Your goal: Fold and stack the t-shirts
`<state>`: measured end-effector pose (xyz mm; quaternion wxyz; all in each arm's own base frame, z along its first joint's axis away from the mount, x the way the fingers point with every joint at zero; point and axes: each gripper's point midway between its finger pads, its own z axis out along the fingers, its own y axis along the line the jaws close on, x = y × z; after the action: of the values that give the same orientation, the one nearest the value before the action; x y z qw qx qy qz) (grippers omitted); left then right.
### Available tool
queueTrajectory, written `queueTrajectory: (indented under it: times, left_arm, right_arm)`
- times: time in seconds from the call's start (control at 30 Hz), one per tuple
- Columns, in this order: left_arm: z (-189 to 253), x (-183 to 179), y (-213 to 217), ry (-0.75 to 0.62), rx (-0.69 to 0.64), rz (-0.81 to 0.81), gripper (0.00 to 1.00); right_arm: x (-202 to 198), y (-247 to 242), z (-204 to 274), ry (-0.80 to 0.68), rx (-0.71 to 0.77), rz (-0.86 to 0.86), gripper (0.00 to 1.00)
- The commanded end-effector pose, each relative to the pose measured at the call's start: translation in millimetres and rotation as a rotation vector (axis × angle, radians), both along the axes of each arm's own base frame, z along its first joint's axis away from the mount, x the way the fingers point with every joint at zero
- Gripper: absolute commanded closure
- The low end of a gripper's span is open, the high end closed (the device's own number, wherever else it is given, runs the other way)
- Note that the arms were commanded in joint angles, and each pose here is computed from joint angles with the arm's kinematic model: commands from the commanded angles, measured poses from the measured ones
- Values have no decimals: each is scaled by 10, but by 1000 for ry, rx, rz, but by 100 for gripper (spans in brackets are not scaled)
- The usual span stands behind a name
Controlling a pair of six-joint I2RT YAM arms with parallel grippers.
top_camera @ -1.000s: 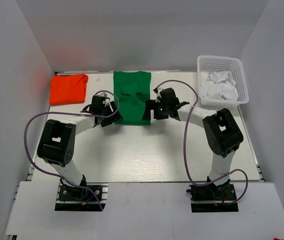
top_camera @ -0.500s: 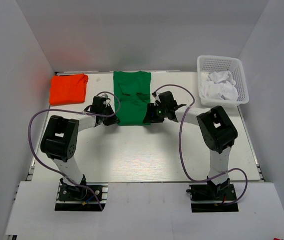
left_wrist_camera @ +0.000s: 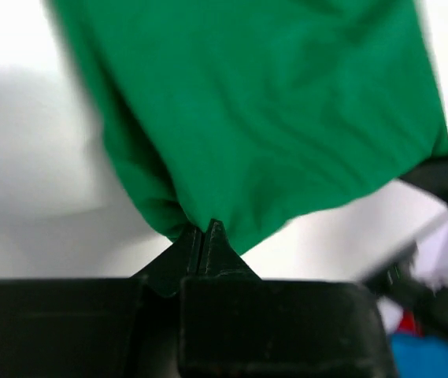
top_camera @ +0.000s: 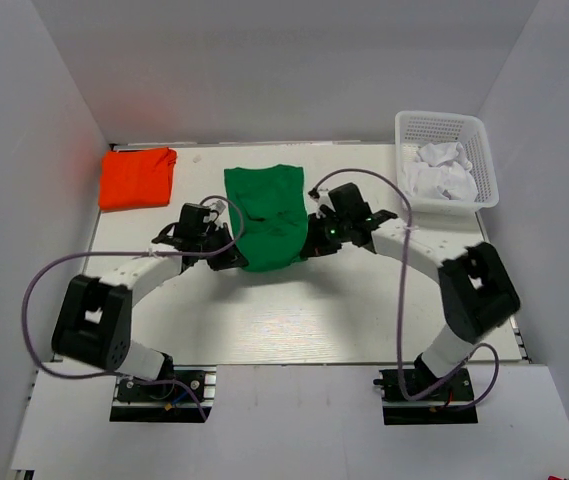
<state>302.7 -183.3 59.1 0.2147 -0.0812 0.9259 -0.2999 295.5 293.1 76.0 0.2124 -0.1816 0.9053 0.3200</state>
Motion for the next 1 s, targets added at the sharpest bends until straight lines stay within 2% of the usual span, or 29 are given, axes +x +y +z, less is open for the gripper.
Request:
queueTrajectory:
  times: [0.0, 0.2, 0.33, 0.53, 0.73, 0.97]
  left_arm:
    - [462, -369, -167, -48, -80, -136, 100]
    - [1148, -601, -176, -192, -151, -177, 100]
    - [1279, -727, -138, -201, -167, -164, 100]
    - [1522, -759, -58, -273, -167, -115, 100]
    - [1634, -544, -101, -332, -182, -85, 100]
    - [1601, -112, -80, -362, -130, -18, 100]
  right_arm:
    - [-402, -148, 413, -8, 21, 107, 100]
    - [-768, -149, 875, -38, 141, 249, 100]
    - [-949, -172, 1178, -64, 219, 285, 100]
    - [-1008, -253, 1338, -81, 254, 257, 100]
    - [-891, -310, 1322, -54, 267, 204, 100]
    - [-507, -314, 1351, -87, 303, 144, 100]
